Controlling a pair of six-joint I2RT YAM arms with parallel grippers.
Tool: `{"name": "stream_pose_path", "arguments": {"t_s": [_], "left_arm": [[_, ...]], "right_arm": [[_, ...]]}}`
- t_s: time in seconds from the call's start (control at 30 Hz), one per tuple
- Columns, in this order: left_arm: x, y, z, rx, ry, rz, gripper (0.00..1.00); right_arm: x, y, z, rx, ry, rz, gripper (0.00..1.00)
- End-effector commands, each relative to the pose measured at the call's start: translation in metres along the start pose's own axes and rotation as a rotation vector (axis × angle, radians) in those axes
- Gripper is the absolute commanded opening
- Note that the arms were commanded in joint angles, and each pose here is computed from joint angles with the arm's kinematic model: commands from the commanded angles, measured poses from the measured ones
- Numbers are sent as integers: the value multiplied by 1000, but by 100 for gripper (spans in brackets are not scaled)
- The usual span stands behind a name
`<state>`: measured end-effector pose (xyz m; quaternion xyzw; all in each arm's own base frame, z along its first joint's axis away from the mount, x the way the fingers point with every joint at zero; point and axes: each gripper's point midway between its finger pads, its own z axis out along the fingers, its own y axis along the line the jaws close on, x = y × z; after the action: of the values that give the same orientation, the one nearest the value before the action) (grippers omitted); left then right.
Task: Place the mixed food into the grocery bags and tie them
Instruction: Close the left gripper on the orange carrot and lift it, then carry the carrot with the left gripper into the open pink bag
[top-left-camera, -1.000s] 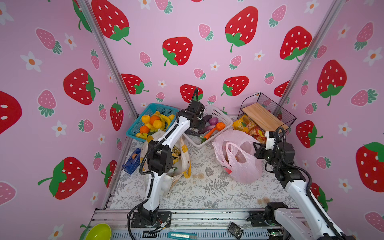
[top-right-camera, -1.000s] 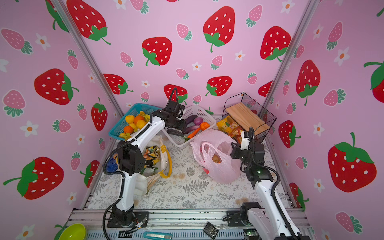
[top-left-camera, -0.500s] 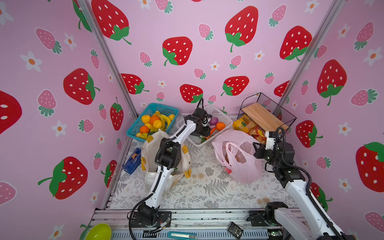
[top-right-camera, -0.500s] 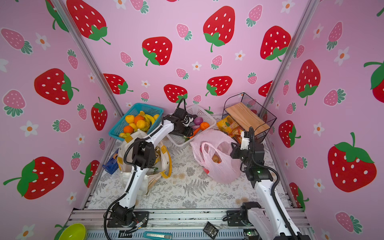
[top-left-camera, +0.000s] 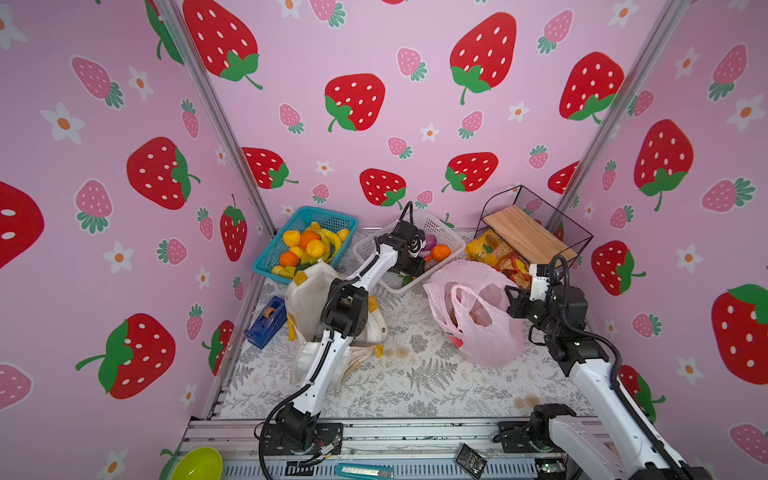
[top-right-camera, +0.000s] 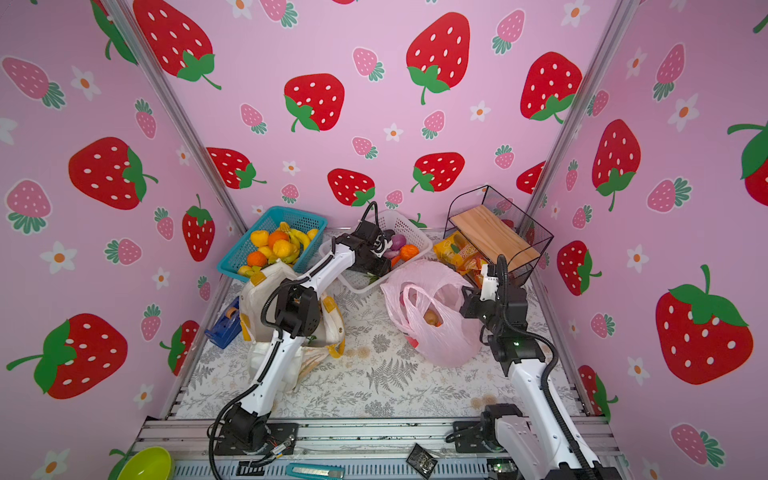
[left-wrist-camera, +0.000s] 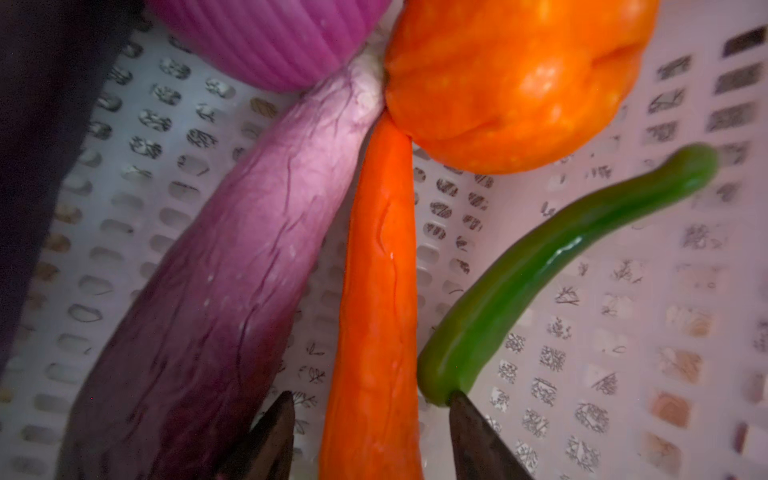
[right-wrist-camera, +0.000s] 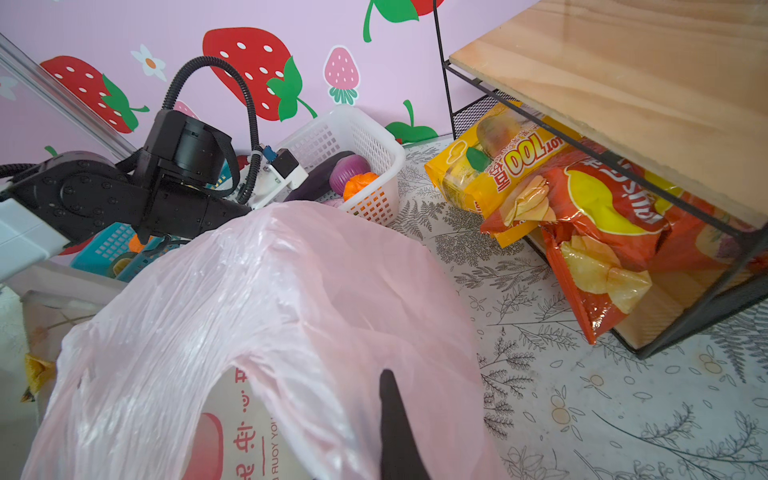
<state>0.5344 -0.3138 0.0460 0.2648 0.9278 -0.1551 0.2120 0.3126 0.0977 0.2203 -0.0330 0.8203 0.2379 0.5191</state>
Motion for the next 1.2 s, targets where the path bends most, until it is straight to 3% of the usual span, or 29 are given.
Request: {"name": "stream_pose_path", "arguments": {"t_s": [0.0,0.27,0.43,0.73,0.93,1.17], "left_arm": [[-4,9,-6,-57,-3,20,55],[-2,8,-8,-6,-3,2,29],[-14,11,-33,-8,-47,-33,20],[-35,7,-112,-80,-182,-69,15],[-45,-19,-181,-47,-340,-82,14],[-6,-62,-249,-101,-455,12,14]], "right_arm": [[3,-1,2,-7,1,4,0],[4,-2,2,-5,2,2,0],[4,-2,2,-4,5,1,0],[2,-2,1,0,-2,-1,0],[-2,-1,-1,2,-16,1,0],[-6,1,-5,0,-42,2,0]]}}
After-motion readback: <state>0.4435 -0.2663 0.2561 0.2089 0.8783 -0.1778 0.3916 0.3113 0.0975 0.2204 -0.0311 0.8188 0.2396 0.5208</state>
